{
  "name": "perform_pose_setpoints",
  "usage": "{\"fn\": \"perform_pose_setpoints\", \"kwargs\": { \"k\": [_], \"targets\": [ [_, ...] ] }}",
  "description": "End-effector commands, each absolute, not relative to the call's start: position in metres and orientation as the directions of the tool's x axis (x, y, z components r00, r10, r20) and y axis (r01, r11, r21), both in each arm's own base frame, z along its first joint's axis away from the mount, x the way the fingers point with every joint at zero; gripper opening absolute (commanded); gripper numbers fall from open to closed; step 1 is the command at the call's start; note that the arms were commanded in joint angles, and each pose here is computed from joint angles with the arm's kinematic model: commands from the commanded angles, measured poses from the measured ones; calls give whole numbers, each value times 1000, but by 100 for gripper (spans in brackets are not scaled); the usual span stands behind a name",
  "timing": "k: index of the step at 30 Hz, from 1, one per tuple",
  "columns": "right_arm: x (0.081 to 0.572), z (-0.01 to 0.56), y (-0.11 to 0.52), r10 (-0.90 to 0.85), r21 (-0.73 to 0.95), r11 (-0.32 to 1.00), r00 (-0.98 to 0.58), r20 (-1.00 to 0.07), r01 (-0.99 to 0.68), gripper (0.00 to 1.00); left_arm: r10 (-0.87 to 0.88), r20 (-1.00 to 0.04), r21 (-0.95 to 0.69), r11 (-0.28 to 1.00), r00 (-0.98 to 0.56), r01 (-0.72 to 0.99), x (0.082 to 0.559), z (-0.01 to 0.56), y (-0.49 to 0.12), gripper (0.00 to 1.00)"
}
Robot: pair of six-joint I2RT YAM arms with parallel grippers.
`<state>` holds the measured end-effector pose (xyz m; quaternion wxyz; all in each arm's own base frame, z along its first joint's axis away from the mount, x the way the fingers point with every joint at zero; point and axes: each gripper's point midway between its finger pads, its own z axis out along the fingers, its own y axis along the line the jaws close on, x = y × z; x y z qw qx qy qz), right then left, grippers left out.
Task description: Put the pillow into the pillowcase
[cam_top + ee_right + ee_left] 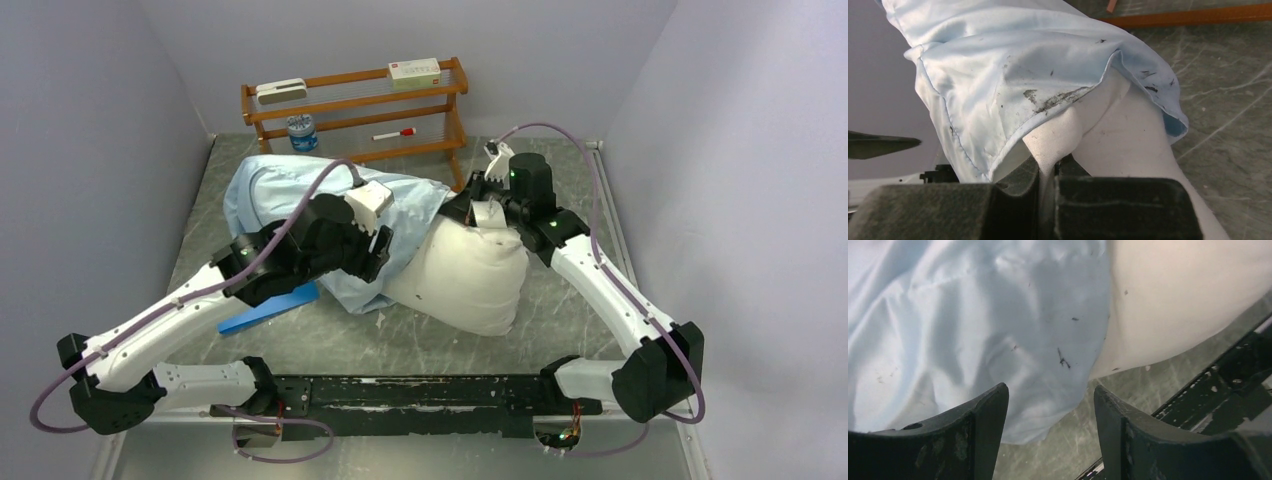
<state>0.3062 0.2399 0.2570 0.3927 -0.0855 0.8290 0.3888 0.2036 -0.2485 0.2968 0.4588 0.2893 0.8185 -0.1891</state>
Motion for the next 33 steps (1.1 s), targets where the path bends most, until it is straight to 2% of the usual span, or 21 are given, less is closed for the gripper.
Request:
{"fn": "perform_pose_setpoints", "kwargs": {
  "k": [1, 8, 12, 14, 16, 17, 18, 20, 25, 27, 29, 33],
  "targets": [
    [318, 279, 256, 251, 640, 602, -647, -720, -478, 0, 317, -831, 14, 834, -458, 551, 210, 266, -235, 69],
    [322, 277, 256, 251, 636, 608, -645, -722, -476, 0, 320, -849, 78, 863, -420, 500, 225, 248, -249, 71],
    [322, 276, 256, 251, 633, 611, -643, -724, -475, 0, 334, -846, 136, 889, -416, 438, 237, 235, -248, 66],
    [321, 274, 256, 255, 641, 605, -647, -719, -473, 0, 343, -848, 142, 881, -403, 451, 237, 234, -255, 54],
    [320, 270, 256, 256, 644, 604, -651, -715, -470, 2, 337, -857, 122, 868, -391, 481, 235, 239, -266, 25],
    [319, 268, 256, 253, 643, 605, -653, -714, -469, 4, 334, -862, 113, 860, -382, 498, 232, 243, -273, 14],
    [318, 264, 255, 252, 644, 608, -657, -711, -465, 7, 330, -869, 100, 847, -370, 522, 229, 250, -281, 6],
    [318, 259, 255, 256, 649, 609, -662, -704, -456, 12, 313, -885, 71, 823, -345, 564, 222, 266, -296, 5],
    [325, 269, 256, 247, 629, 615, -641, -727, -476, 33, 190, -940, -62, 719, -282, 692, 203, 327, -338, 5],
    [330, 276, 252, 229, 595, 649, -625, -746, -473, 34, 110, -959, -126, 663, -262, 738, 195, 354, -352, 5],
    [335, 281, 247, 229, 570, 676, -603, -764, -467, 33, 36, -969, -174, 596, -243, 784, 186, 375, -363, 5],
    [331, 272, 252, 240, 600, 645, -621, -747, -473, 12, -45, -973, -219, 476, -225, 852, 171, 396, -385, 5]
  ]
}}
